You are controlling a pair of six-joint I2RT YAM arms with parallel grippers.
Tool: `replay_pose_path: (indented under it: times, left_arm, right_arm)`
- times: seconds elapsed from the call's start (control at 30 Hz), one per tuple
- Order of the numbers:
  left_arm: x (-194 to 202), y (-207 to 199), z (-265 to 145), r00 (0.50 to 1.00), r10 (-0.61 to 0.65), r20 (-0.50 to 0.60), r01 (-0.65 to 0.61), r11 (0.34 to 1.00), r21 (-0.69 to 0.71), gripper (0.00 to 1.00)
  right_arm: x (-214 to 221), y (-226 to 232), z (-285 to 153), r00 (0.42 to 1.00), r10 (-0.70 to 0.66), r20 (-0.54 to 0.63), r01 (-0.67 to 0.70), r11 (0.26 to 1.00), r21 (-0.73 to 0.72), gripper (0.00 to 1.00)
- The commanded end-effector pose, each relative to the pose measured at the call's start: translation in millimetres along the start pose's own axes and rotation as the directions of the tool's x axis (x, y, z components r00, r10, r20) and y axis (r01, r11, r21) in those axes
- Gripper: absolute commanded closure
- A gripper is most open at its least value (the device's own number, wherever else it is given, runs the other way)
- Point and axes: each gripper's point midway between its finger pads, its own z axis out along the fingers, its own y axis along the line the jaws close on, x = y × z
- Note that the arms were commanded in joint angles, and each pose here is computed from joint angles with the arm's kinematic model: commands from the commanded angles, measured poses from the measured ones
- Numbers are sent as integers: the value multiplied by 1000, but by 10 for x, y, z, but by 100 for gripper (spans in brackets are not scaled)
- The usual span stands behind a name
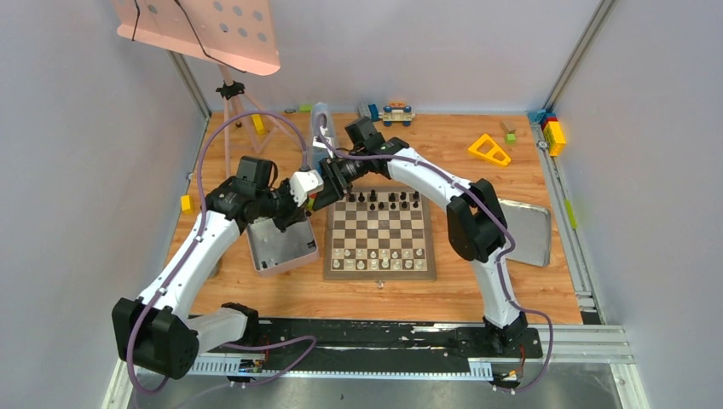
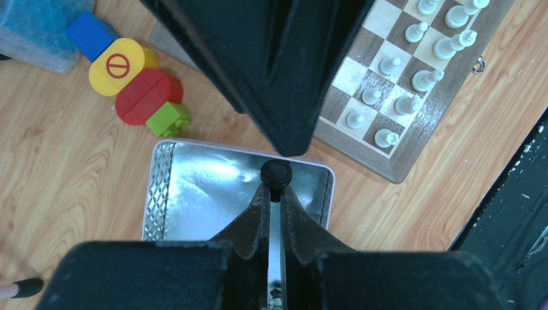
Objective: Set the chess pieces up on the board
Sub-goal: Place the chess piece on the chessboard.
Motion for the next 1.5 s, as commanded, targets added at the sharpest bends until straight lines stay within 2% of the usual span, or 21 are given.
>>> replay_pose_path:
  times: [0.0,0.5,1.0,1.27,1.47]
  left_arm:
    - [-137,-47,-56,998,30,47,-31,999,12,100]
    - [-85,-47,-14,999,39,23,-39,999,10,100]
    - [-62,7,9,999,44,5,-44,999,-31,100]
    - [-54,32,18,999,41,2,-41,998,-46,100]
    - [-47,30,32,999,34,6,-34,998,-47,100]
  right_arm:
    - [-175,2,53,1000,8,27,-7,1000,-23,51]
    - [-149,94,154,1000,24,-3,-24,993,-114,57]
    - [-54,109,324,998,56,-38,-61,990,-129,59]
    - [28,103,409,995,80,-65,-89,985,-146,67]
    - [24,100,417,994,85,-67,-94,984,-154,77]
